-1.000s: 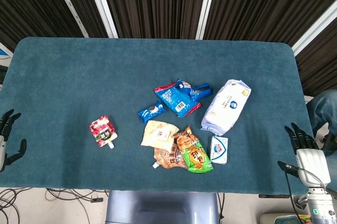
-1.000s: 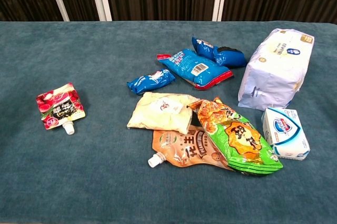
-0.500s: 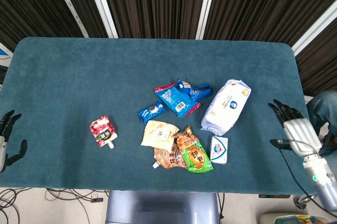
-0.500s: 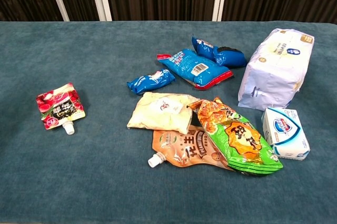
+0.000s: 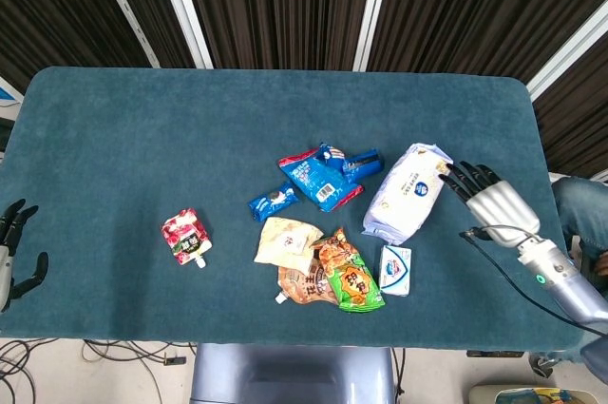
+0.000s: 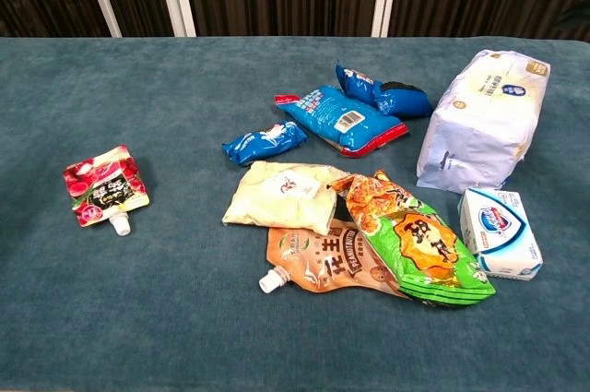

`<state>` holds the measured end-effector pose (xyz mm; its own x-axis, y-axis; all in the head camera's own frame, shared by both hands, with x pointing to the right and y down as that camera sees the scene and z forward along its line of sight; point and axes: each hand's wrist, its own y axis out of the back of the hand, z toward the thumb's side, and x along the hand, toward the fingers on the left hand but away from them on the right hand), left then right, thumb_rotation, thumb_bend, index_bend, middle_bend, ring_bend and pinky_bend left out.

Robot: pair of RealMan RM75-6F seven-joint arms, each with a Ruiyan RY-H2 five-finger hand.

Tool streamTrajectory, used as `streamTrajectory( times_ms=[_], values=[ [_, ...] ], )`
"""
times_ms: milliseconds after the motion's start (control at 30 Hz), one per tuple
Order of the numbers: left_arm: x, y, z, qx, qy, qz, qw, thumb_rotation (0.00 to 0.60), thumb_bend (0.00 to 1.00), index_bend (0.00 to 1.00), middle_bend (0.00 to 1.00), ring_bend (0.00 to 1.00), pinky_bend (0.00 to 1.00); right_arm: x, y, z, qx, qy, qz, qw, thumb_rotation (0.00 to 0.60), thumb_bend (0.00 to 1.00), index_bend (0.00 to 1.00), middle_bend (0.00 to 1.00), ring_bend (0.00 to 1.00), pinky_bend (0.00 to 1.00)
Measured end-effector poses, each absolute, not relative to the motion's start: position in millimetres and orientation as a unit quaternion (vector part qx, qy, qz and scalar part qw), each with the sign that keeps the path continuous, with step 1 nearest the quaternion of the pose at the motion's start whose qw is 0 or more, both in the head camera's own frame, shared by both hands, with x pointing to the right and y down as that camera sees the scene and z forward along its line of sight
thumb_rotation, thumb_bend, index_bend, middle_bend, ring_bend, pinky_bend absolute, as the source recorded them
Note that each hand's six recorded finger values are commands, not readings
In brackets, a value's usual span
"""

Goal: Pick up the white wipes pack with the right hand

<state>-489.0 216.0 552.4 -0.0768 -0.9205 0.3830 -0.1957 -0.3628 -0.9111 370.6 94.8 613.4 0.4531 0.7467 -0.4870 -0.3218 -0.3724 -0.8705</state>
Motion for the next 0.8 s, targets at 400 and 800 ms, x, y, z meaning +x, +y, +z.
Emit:
streamTrajectory(
  times_ms=[400, 800],
  values=[
    [-490.3, 218.7, 554.5, -0.594, 0.464, -0.573, 0.320, 0.600, 0.46, 0.11, 0.04, 0.12, 0.06, 330.1, 76.6, 644.2, -0.677, -0.120, 0.472, 0.553, 0.600, 0.19, 0.04, 0.04, 0.06, 0.17],
    [-491.6, 218.1, 555.8, -0.592, 0.462, -0.578, 0.319, 0.600, 0.46, 0.12, 0.05, 0.12, 0.06, 295.7, 72.3, 659.8, -0.684, -0.085, 0.460, 0.559, 0.600, 0.19, 0.04, 0.05, 0.06, 0.17]
  ],
)
